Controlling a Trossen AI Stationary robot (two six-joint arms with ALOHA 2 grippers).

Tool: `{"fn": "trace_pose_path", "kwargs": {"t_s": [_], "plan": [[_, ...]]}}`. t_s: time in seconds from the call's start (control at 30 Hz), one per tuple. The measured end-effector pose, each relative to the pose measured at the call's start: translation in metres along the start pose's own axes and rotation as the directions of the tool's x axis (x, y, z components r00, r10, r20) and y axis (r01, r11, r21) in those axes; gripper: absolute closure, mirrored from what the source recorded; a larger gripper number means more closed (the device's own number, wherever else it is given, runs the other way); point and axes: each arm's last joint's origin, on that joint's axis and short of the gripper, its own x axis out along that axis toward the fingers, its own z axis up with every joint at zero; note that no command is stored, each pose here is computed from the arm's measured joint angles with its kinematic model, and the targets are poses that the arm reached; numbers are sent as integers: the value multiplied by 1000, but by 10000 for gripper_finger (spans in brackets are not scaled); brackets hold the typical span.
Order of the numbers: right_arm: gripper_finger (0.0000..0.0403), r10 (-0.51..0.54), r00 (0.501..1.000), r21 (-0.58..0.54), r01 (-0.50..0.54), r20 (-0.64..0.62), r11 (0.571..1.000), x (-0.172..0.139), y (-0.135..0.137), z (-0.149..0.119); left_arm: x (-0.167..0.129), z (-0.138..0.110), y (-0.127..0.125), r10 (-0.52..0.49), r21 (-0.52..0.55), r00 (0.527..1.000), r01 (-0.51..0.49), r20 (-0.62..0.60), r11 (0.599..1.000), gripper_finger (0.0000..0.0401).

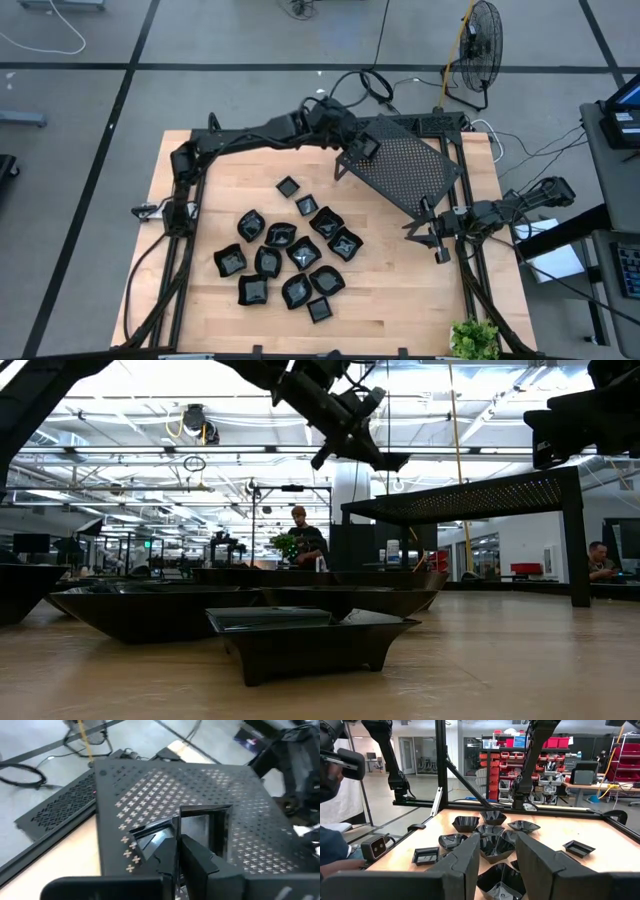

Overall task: Pick & Place Mini shaped plates
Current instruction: Stack the black square plate on the square black plate on the shelf

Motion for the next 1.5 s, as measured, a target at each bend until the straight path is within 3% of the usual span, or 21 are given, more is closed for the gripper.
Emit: {"fn": "trace_pose_path", "kwargs": {"t_s": [0.3, 0.57, 1.3, 1.5], "plan": [[289, 0, 1000, 0, 0, 0, 1000, 0, 0, 0, 19, -11, -5, 41, -12, 999, -40, 28, 999, 396], [289, 0, 1000, 0, 0, -1, 1000, 0, 0, 0, 23, -12, 2, 127, -15, 991, -127, 43, 992, 366], [289, 0, 1000, 0, 0, 1, 1000, 0, 0, 0, 23, -12, 1, 128, 4, 991, -128, 44, 992, 379], [289, 0, 1000, 0, 0, 1, 1000, 0, 0, 0, 23, -12, 1, 128, 4, 991, -129, 44, 992, 341]]}}
